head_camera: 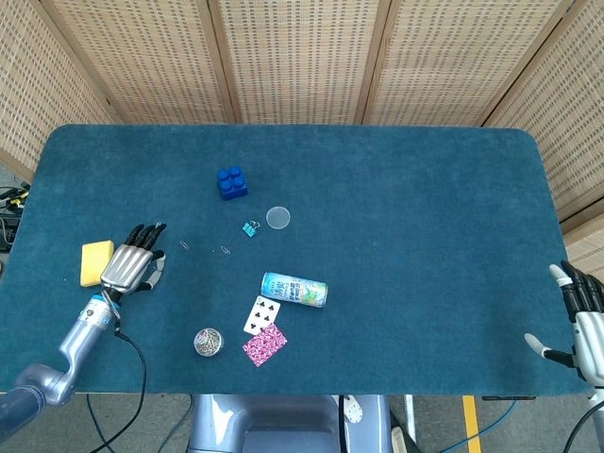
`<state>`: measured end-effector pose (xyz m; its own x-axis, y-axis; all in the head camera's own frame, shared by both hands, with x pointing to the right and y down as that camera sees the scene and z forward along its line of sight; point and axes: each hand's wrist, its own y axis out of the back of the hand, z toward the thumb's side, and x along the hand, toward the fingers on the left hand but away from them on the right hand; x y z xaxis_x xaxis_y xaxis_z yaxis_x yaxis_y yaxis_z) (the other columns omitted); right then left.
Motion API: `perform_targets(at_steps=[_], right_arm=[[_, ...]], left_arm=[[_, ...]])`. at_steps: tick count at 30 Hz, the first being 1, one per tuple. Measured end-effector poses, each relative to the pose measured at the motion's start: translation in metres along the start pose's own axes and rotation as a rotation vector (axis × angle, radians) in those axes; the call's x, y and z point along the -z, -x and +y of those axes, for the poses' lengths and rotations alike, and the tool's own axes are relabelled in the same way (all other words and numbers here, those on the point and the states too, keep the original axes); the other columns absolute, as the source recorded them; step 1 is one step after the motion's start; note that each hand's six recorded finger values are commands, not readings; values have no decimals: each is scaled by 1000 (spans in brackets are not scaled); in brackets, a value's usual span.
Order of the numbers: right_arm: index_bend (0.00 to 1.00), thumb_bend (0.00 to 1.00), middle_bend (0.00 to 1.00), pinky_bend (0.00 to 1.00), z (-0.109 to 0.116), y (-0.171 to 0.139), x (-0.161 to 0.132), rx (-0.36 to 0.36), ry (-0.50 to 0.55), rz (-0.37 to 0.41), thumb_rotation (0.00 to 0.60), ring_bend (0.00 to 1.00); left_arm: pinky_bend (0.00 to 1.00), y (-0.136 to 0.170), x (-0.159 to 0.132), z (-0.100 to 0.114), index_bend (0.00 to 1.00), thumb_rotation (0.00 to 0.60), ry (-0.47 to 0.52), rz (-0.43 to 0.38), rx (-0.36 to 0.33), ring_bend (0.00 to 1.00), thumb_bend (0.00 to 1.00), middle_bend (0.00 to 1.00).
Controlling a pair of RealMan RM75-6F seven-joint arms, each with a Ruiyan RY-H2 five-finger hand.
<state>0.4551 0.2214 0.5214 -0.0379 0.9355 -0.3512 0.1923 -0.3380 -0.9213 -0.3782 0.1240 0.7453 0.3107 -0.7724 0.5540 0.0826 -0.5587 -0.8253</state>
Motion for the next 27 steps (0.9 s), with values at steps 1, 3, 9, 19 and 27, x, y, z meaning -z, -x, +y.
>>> perform_targets(at_steps=[1,3,9,19,27], right_arm=[[39,0,0,0,0,0,0,0,0,1,600,0],[39,0,0,0,0,0,0,1,1,0,600,0],[39,0,0,0,1,-1,0,3,4,1,600,0],[39,0,0,0,3,-1,1,7,14,0,600,0],[39,0,0,0,4,-1,3,8,21,0,600,0]], left_arm=[[0,1,-1,4,710,600,5,-8,-11,0,412,0],[0,4,-6,14,710,600,17,-33,-37,0,412,0],[0,23,-34,37,718,600,30,-152,-95,0,412,0],[0,86,-106,34,746,600,-9,-426,-54,0,415,0],[0,114,-128,19,746,600,-70,-490,3,0,416,0]])
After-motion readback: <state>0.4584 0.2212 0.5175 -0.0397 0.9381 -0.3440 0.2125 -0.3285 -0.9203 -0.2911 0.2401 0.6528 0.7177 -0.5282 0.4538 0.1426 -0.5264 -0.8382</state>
